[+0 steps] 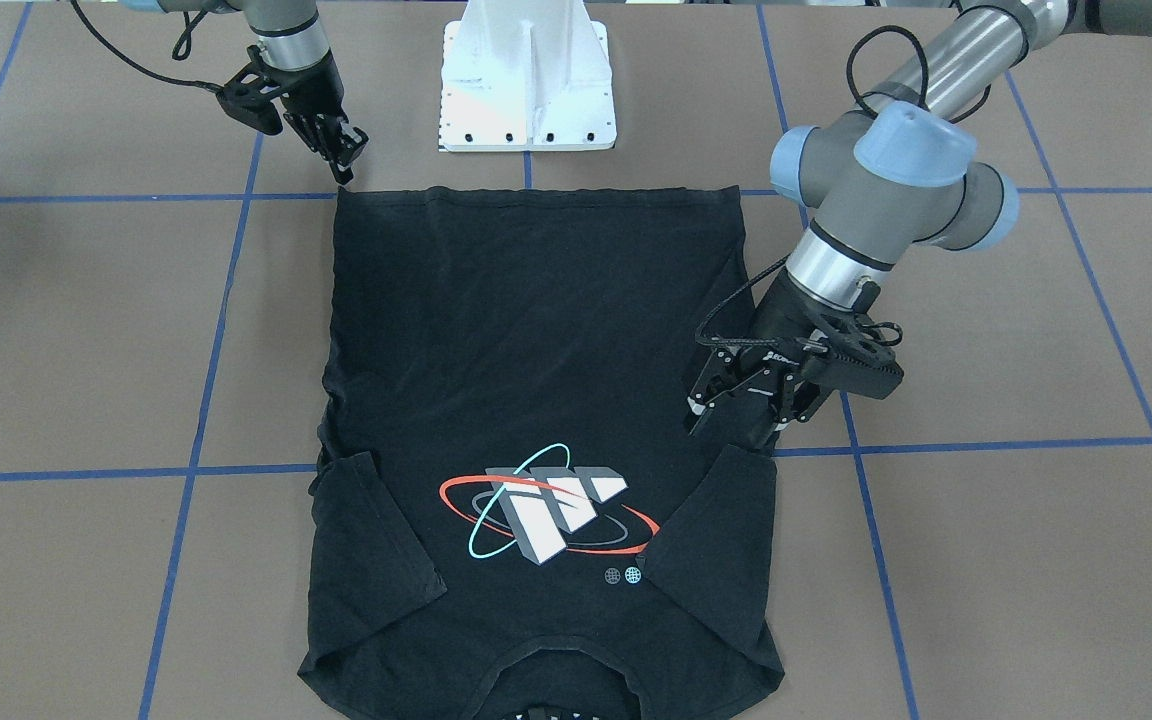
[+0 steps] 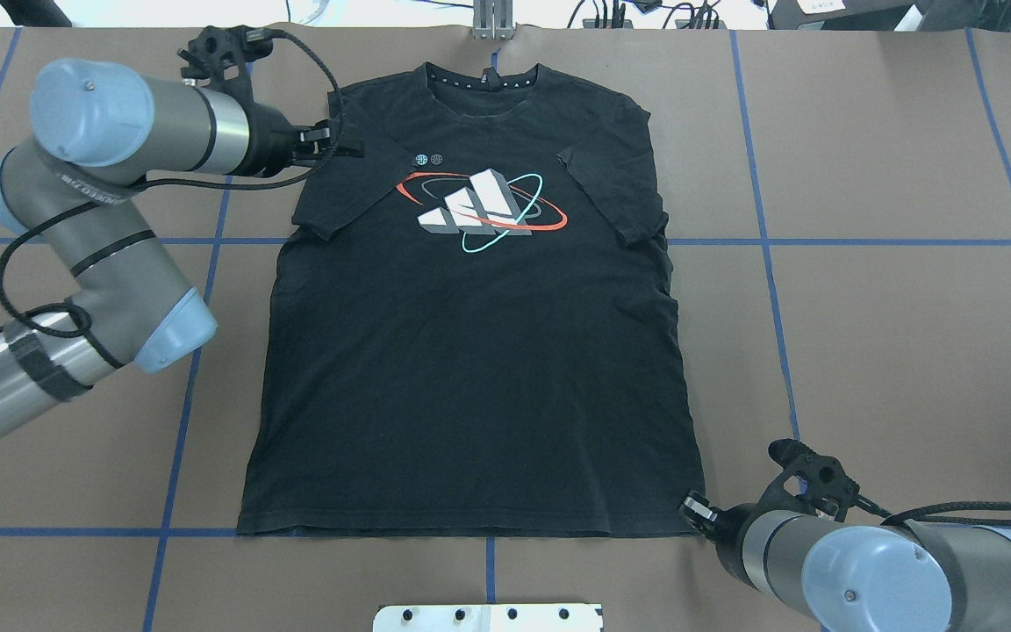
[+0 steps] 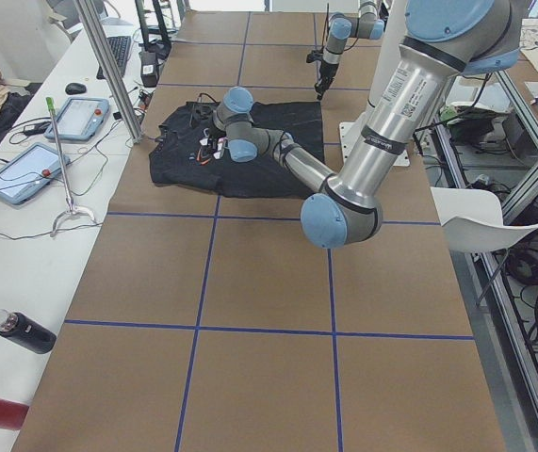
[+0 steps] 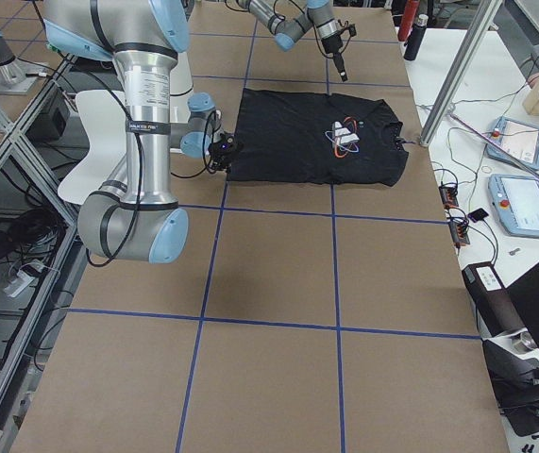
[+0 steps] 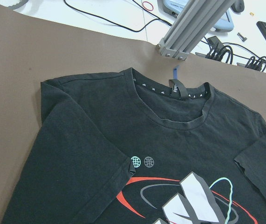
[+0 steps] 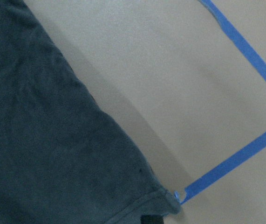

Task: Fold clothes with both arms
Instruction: 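Move the left gripper down to the other hem corner nearest the robot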

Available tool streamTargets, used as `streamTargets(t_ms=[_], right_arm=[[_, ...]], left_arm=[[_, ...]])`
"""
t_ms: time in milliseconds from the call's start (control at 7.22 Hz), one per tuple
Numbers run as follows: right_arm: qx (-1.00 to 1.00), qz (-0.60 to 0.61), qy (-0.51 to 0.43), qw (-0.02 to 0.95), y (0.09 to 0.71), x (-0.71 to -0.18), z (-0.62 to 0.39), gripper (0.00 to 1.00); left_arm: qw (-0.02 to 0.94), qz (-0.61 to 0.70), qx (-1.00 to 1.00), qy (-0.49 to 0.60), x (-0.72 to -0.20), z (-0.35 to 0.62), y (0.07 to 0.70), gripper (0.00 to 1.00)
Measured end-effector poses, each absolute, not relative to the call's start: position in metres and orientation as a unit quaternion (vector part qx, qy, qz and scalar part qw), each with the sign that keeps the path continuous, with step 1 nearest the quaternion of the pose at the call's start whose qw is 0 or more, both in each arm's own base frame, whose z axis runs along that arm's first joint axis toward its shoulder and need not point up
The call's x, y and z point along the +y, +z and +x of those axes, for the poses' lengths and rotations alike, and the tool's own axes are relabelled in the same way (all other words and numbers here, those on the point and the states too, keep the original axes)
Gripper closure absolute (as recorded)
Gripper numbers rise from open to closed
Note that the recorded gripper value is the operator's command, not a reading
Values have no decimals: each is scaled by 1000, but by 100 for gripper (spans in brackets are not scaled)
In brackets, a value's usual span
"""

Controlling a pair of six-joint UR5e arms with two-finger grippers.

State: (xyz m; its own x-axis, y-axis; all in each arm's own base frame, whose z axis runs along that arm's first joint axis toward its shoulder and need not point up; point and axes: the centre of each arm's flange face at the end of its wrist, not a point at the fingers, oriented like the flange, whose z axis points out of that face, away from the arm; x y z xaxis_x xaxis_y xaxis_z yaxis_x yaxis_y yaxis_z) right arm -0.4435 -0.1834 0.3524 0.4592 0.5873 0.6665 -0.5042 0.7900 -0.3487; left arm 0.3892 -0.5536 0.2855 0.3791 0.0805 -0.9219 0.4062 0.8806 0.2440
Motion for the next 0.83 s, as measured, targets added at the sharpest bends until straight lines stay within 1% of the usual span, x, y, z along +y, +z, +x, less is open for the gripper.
streamTargets(t_ms=[139, 277, 554, 693, 831], right_arm=[[-415, -55, 316, 851, 346, -180, -441, 100], [-419, -59, 311, 851, 342, -175, -441, 100], [-423, -65, 304, 851, 337, -168, -443, 100], [-426, -67, 302, 850, 334, -167, -443, 63], [-426, -65, 303, 850, 335, -167, -443, 28]], left_arm=[[804, 214, 547, -96, -524, 377, 305, 16], [807, 196, 549, -91, -481, 362, 327, 15], [812, 127, 560, -104, -396, 348, 354, 7], [816, 95, 561, -102, -363, 354, 361, 5], [819, 71, 560, -106, -337, 364, 367, 5]])
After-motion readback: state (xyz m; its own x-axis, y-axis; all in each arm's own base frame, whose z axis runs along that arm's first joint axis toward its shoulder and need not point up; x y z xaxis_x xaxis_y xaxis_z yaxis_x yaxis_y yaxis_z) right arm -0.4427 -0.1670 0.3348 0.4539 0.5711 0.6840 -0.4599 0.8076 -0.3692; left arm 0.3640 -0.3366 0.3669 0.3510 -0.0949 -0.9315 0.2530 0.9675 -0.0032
